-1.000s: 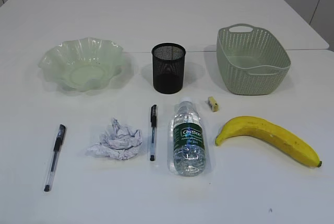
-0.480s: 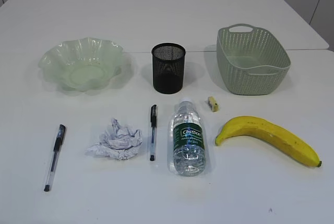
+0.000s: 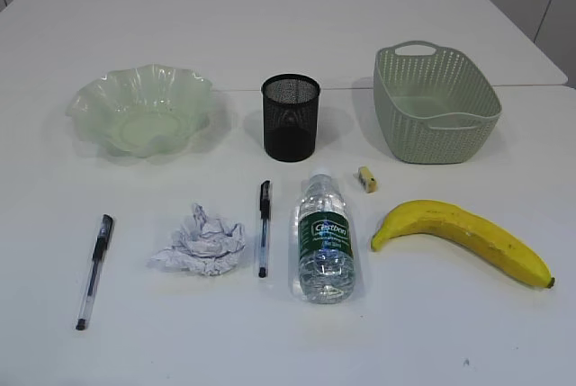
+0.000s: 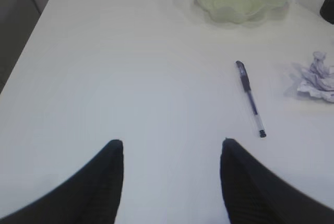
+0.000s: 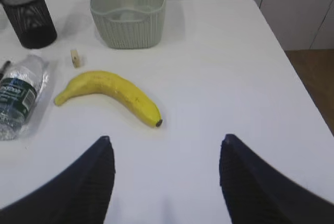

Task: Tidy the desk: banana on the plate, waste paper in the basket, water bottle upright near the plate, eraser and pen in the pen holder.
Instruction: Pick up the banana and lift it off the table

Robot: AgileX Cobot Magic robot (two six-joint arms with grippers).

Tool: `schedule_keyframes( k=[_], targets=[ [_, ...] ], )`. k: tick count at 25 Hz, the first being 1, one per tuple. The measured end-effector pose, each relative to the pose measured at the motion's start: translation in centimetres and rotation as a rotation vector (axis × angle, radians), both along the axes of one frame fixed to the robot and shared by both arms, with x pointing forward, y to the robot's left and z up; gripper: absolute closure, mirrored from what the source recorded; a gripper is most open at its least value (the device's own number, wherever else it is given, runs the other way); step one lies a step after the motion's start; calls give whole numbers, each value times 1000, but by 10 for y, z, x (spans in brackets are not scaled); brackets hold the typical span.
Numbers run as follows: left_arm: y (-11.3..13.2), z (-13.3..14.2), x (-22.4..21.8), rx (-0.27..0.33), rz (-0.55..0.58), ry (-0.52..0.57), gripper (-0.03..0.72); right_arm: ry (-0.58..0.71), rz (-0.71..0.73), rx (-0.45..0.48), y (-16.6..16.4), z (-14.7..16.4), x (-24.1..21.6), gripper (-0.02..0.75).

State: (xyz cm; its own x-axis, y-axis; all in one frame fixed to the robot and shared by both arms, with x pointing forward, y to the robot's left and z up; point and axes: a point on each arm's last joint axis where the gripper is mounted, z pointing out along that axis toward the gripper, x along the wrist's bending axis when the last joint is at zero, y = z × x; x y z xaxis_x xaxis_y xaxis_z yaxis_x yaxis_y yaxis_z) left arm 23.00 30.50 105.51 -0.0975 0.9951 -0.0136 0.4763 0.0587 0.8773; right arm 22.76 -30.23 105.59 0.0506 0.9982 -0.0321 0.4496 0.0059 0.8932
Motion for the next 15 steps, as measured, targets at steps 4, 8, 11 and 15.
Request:
schedule_keyframes(
  k=[4, 8, 11, 15],
  targets=[
    [0, 12, -3, 3, -1, -52, 274, -16, -2, 2, 0, 4, 5, 297],
    [0, 25, 2, 2, -1, -40, 274, 71, 21, -33, 0, 7, 27, 300],
    [0, 37, 16, -2, -2, 20, 274, 135, 46, -19, 2, 7, 48, 300],
    [2, 54, 43, -17, 5, 105, 274, 177, 113, -8, 7, 8, 79, 300]
  ],
)
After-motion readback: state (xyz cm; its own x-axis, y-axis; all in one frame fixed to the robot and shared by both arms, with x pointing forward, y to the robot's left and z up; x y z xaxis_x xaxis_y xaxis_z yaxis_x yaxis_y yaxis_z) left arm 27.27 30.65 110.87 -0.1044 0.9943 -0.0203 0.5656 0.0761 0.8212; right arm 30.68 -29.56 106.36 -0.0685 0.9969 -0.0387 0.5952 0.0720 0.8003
